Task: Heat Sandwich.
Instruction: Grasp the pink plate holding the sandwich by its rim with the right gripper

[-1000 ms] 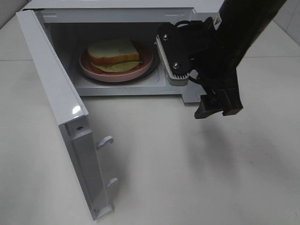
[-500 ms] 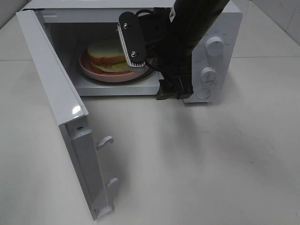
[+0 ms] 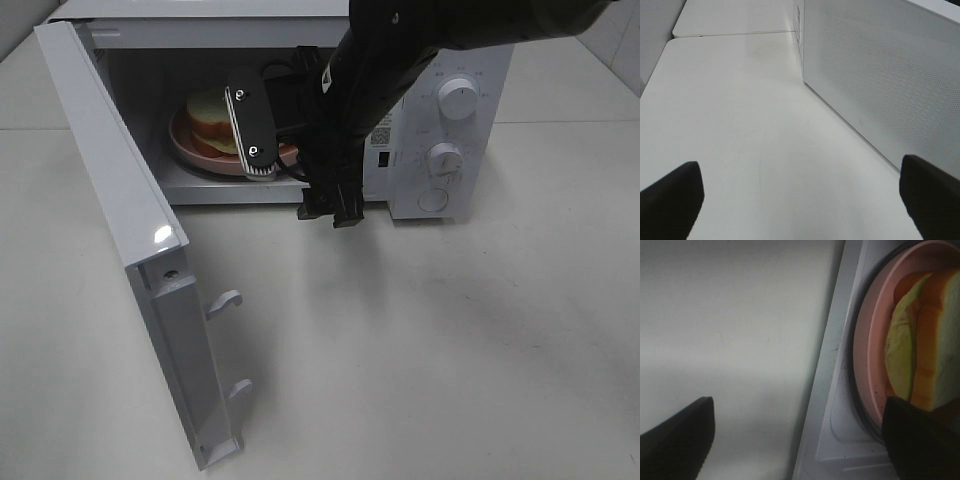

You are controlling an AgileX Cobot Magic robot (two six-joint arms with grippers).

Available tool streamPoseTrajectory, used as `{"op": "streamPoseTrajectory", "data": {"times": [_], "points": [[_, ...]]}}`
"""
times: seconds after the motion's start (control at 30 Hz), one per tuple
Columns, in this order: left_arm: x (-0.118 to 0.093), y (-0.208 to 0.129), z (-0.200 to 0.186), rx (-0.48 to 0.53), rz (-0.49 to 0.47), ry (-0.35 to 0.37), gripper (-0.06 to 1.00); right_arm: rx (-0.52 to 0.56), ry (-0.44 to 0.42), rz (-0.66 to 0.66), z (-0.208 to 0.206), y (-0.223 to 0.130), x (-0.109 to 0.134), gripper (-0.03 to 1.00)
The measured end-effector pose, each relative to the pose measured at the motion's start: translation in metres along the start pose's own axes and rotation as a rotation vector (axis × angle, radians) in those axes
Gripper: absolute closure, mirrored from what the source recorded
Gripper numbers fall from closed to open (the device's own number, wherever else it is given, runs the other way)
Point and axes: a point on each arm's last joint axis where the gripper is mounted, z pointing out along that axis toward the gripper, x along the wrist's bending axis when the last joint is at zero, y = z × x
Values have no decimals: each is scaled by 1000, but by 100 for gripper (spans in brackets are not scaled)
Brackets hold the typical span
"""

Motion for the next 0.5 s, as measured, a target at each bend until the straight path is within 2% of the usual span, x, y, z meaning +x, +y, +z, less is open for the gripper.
{"op": "streamPoseTrajectory", "data": {"times": [0.5], "points": [[0, 0, 0, 0, 0, 0, -5, -2, -59, 40, 43, 5, -24, 11]]}}
